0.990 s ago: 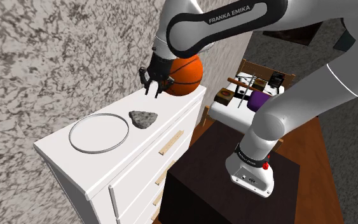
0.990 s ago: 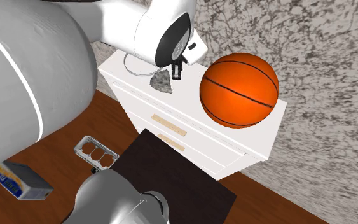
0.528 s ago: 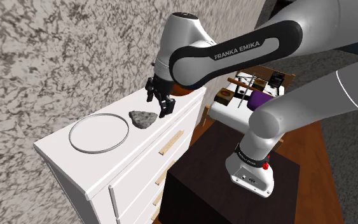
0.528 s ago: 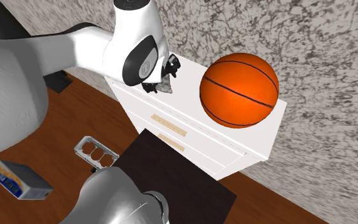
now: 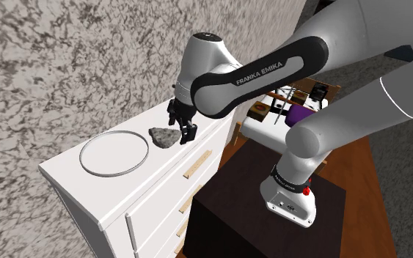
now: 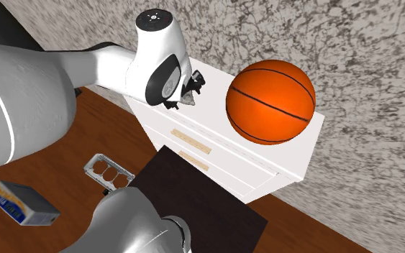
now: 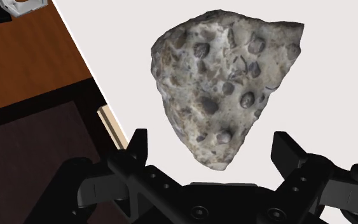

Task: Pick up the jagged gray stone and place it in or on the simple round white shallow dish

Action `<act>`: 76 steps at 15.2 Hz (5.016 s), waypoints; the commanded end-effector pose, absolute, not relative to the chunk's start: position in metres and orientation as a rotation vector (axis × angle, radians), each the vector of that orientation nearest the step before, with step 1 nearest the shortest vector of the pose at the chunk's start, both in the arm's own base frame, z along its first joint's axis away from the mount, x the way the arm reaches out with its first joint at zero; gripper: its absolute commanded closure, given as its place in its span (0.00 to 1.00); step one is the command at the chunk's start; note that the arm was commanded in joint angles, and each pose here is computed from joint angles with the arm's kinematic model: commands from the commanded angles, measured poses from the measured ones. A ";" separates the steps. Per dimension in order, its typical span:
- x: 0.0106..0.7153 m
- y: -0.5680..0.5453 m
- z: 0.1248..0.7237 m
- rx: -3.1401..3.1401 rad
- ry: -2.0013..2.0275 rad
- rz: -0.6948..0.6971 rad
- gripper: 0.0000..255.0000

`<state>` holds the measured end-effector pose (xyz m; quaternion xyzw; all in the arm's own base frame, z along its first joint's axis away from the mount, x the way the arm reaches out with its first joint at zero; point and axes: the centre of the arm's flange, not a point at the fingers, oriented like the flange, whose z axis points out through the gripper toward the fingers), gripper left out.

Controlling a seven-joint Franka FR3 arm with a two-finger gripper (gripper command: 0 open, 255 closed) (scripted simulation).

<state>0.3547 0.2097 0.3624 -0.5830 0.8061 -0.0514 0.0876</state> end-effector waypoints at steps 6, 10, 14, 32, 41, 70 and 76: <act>0.355 0.210 0.360 -1.735 2.400 -0.153 0.00; 0.355 0.210 0.360 -1.735 2.400 -0.153 1.00; 0.355 0.210 0.360 -1.735 2.400 -0.153 1.00; 0.355 0.211 0.428 -1.735 2.400 -0.153 0.00; 0.324 0.257 0.384 -0.883 2.845 -0.063 0.00; 0.364 0.305 0.411 -0.936 2.860 0.055 0.00; 0.368 0.308 0.386 -0.937 2.861 0.057 0.00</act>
